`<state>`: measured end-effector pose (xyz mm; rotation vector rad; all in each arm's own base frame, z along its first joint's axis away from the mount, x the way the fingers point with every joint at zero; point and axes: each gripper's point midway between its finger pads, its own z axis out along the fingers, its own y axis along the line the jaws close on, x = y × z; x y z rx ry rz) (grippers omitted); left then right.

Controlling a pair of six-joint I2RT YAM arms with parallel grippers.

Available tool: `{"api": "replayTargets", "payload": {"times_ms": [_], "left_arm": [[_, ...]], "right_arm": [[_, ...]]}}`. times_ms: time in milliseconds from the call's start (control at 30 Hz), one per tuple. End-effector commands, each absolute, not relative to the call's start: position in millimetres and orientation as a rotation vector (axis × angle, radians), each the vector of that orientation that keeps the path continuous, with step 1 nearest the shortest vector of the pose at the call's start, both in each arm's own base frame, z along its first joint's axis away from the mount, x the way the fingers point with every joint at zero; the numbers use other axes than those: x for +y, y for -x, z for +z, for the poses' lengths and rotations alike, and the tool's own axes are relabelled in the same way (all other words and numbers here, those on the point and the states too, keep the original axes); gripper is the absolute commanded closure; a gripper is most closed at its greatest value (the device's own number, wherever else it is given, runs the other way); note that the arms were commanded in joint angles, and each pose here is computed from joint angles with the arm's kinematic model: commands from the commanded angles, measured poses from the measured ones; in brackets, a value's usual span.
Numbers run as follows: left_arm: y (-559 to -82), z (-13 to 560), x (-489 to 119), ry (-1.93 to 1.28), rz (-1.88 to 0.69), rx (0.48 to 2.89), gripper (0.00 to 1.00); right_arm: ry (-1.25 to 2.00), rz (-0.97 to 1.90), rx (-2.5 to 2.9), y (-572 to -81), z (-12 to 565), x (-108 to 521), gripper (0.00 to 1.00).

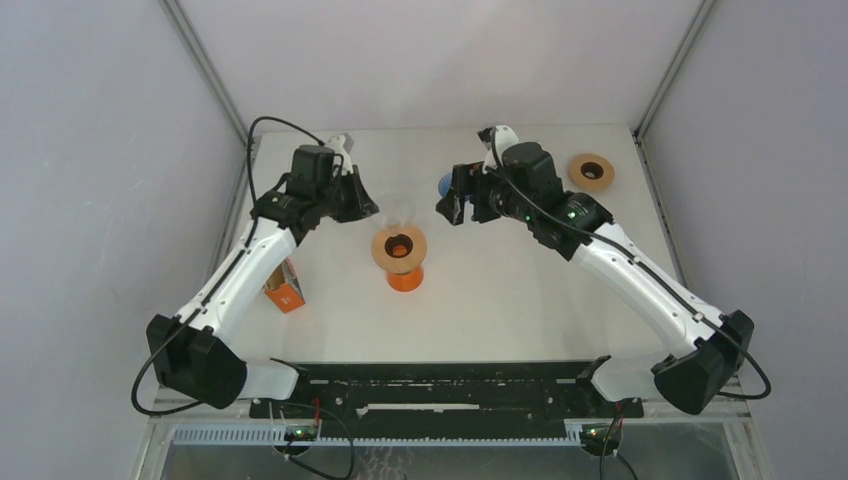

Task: Place the coffee filter in the dripper
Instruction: Place the coffee dripper in the dripper holder.

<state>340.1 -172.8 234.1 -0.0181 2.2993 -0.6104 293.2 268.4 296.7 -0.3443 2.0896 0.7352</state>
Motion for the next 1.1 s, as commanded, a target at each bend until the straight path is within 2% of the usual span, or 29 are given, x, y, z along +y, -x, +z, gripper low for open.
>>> {"api": "replayTargets", "payload": {"times_ms": [0,533,1067], "left_arm": [[-326,243,-178,-0.018,-0.653,2.264,1.00],[-310,223,-189,-0.029,-0.710,2.286,1.00],[-301,239,-189,-0.047,-0.746,2.248,1.00]], "right_arm": [[0.397,0.681,2.093,-297,303,278,0.13],[0.524,0.635,2.222,-322,272,333,0.22],[0.593,0.629,2.270,-315,258,348,0.28]]}}
